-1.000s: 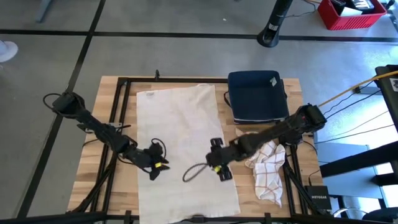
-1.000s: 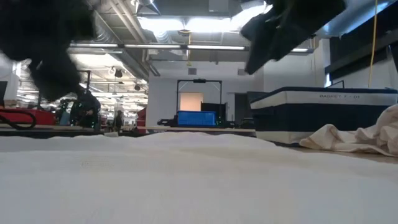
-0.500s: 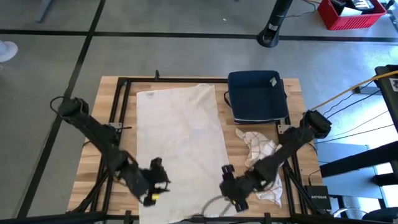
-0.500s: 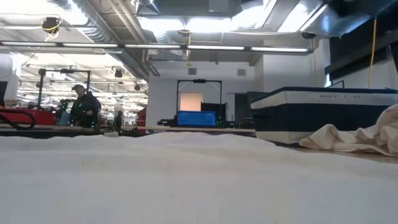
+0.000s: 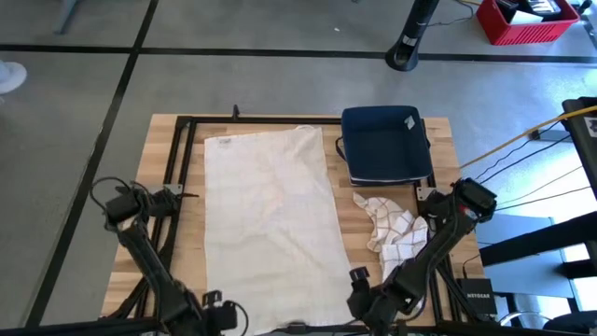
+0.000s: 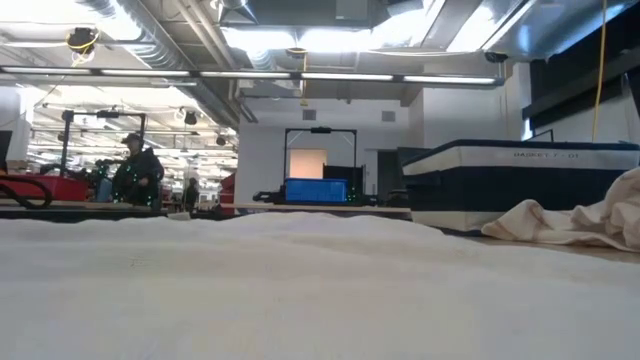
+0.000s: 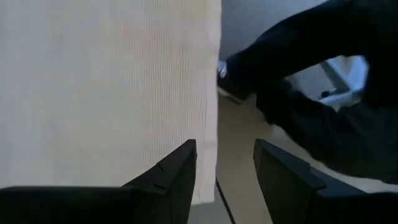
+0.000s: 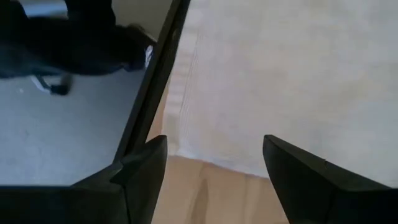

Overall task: Fold towel
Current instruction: Fold the white patterned towel

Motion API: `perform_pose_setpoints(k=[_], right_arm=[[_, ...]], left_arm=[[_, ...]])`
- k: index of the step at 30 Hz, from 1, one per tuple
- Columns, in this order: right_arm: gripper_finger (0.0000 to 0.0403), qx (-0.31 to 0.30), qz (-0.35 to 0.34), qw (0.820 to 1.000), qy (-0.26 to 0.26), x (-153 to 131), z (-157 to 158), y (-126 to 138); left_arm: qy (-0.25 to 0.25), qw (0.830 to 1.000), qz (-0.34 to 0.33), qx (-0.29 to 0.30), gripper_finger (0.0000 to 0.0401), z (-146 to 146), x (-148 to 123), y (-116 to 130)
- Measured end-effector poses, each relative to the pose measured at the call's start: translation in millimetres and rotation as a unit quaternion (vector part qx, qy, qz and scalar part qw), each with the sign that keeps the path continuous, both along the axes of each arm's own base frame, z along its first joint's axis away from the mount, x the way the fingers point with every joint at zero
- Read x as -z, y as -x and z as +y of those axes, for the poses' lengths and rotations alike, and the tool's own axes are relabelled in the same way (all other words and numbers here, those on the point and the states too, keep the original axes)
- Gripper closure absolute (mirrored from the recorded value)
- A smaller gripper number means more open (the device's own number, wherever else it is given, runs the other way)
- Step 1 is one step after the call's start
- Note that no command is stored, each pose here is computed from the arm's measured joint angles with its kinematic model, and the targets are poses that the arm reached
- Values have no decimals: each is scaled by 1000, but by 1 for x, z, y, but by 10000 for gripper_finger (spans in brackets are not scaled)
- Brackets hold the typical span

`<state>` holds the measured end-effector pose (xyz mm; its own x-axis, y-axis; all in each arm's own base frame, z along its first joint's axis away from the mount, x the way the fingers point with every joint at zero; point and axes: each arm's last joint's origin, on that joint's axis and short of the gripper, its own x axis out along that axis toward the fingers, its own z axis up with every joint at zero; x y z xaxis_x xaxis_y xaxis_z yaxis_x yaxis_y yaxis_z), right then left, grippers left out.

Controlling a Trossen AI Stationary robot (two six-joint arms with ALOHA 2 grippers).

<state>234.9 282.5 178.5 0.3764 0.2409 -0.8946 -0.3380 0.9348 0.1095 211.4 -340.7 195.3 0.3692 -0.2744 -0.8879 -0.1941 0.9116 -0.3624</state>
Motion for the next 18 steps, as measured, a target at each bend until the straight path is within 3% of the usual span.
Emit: perform_pose_setpoints(k=[7,11,18], right_arm=[[134,17,-1,1000,-12,28,13,-7],[134,35,3,999,-6,36,14,-8],[134,53,-7,998,22,48,14,-10]], left_arm=[[-25,999,41,-6,249,-15,35,10],[-34,998,45,3,249,-17,39,14],[-111,990,87,-14,249,-3,44,23]])
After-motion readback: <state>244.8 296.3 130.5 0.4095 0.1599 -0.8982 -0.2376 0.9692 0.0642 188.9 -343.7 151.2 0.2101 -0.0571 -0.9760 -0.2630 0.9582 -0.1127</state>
